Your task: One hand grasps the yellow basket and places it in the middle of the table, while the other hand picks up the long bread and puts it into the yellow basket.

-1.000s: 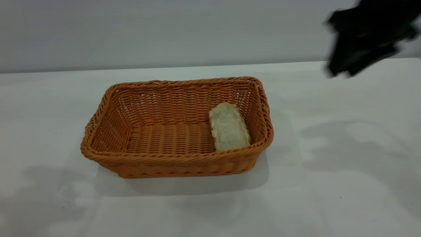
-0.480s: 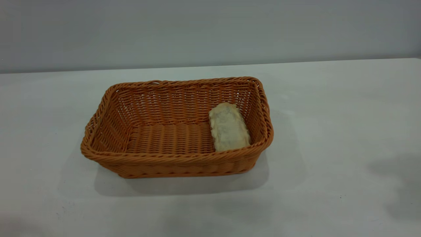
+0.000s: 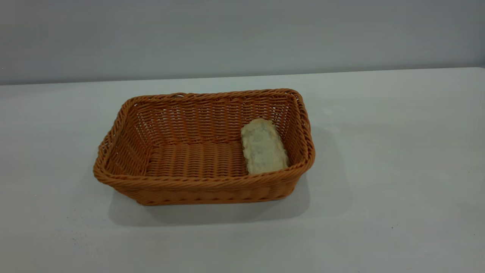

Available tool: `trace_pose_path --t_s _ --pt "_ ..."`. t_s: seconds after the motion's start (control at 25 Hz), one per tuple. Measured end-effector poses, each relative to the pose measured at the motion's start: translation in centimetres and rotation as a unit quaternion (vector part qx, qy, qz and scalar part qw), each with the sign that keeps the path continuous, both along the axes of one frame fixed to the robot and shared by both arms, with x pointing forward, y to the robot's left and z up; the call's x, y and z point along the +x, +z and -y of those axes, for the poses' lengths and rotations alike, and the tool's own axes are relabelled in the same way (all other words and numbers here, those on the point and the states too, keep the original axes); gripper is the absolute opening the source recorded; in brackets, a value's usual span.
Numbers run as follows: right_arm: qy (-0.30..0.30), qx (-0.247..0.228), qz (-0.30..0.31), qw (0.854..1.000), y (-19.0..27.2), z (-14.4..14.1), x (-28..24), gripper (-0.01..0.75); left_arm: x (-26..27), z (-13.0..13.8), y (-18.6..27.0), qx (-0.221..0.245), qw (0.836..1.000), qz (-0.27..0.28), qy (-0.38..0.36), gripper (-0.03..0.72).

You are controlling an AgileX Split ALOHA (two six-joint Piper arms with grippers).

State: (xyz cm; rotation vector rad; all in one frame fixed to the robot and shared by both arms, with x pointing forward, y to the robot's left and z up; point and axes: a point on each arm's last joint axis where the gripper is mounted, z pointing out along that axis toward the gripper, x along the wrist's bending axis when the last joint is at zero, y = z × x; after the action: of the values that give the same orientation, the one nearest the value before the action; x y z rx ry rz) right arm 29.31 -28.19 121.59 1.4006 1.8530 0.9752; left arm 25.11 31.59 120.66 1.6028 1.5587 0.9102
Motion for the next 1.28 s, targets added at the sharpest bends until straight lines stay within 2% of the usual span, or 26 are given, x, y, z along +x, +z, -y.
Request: trace_pose_path --t_s 0.2,0.36,0.52,0.68,0.8,1.08,1.28 --pt "0.028 0.009 0.040 0.999 -3.2 -0.3 -5.0 0.363 -4.0 -0.9 -0.2 -0.019 0.998 0.063 -0.004 0.553" --pt "0.041 0.016 0.024 0.999 -6.9 -0.5 -6.1 0.363 -6.4 -1.4 -0.5 -0.029 0.994 0.103 -0.005 0.553" --pt "0.047 -0.008 -0.004 0.999 -11.2 -0.4 -6.2 0.363 -8.2 -1.7 -2.3 -0.029 0.992 0.125 -0.014 0.553" --pt "0.037 -0.027 -0.036 0.998 -15.3 0.0 -5.9 0.363 -7.9 -1.6 -6.7 -0.015 0.995 0.097 -0.021 0.553" --pt "0.031 -0.030 -0.032 0.999 -17.0 0.1 -5.7 0.363 -6.6 -1.3 -10.2 -0.003 0.998 0.055 -0.023 0.553" --pt "0.027 -0.030 -0.013 0.999 -17.5 0.1 -5.8 0.363 -3.7 -0.5 -15.4 0.010 0.999 -0.046 -0.021 0.553" --pt "0.025 -0.031 -0.012 0.999 -17.5 0.2 -5.8 0.363 -3.1 -0.3 -16.7 0.006 0.997 -0.068 -0.026 0.552"
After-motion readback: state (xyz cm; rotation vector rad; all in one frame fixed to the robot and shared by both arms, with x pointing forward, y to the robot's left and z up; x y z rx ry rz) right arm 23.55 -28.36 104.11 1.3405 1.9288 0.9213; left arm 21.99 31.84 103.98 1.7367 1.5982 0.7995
